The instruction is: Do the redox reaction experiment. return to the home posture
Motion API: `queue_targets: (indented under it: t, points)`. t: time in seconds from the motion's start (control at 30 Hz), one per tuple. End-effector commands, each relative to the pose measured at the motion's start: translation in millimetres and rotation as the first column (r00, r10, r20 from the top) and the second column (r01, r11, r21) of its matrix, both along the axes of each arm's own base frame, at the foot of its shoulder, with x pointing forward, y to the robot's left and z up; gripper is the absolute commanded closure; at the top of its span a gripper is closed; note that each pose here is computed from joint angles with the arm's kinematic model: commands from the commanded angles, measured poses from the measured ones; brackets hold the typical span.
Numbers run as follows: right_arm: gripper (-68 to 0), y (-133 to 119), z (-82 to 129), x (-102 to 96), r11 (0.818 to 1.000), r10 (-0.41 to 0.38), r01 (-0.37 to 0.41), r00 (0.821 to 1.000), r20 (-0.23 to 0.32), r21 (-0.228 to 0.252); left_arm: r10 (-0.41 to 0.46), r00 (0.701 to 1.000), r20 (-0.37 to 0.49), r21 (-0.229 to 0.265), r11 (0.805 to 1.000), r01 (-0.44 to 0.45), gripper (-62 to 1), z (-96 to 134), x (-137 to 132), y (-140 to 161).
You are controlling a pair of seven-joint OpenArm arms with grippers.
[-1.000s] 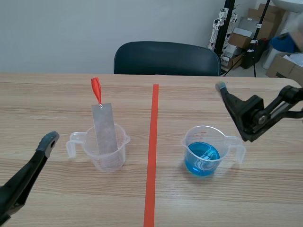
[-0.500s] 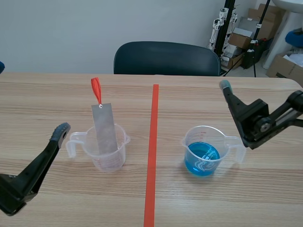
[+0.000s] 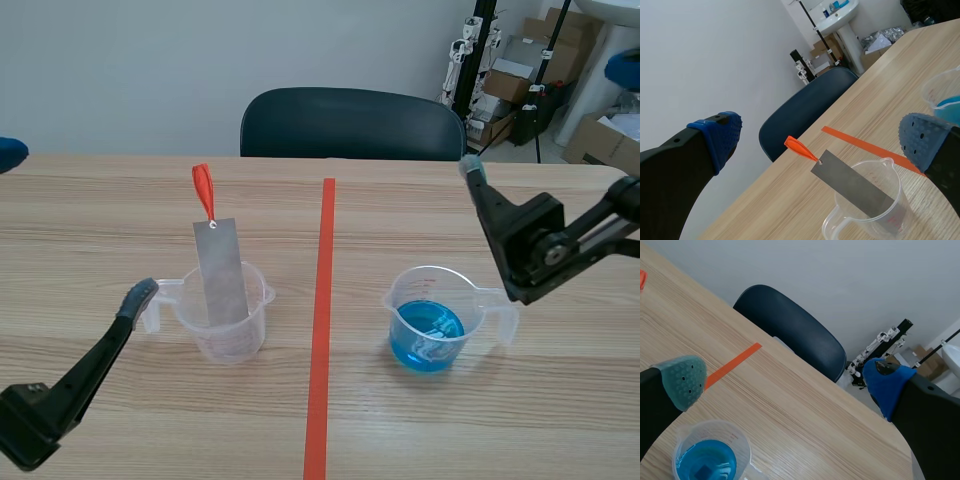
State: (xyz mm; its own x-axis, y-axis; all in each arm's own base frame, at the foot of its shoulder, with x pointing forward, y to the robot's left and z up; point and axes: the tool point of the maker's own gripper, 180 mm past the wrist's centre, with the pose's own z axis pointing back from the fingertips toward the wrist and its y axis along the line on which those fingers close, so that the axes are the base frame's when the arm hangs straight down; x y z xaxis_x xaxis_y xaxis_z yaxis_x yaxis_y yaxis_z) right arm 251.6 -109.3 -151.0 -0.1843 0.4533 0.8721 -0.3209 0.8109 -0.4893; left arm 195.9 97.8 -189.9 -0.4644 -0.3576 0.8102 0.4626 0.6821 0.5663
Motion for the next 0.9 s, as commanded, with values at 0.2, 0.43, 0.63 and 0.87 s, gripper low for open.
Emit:
queue_targets:
  t: [0.2, 0.43, 0.63, 0.87]
  points:
    - [-67.1, 4, 9, -2.1, 1.000, 0.014, -0.015, 1.000, 0.023, 0.011, -0.005, 1.000, 0.023, -0.022, 1.000, 0.005, -62.3, 8, -1, -2]
    - [-67.1, 4, 5, -3.9, 1.000, 0.013, -0.013, 1.000, 0.010, 0.004, -0.005, 1.000, 0.023, -0.015, 1.000, 0.005, -62.3, 8, -1, -2]
    - [-67.1, 2, 3, -3.4, 1.000, 0.008, -0.008, 1.000, 0.003, 0.000, 0.012, 1.000, 0.009, 0.009, 1.000, -0.012, -62.3, 4, 5, 0]
    - [-67.1, 2, 3, -3.3, 1.000, 0.007, -0.007, 1.000, 0.003, 0.000, 0.019, 1.000, 0.004, 0.013, 1.000, -0.019, -62.3, 3, 6, 1]
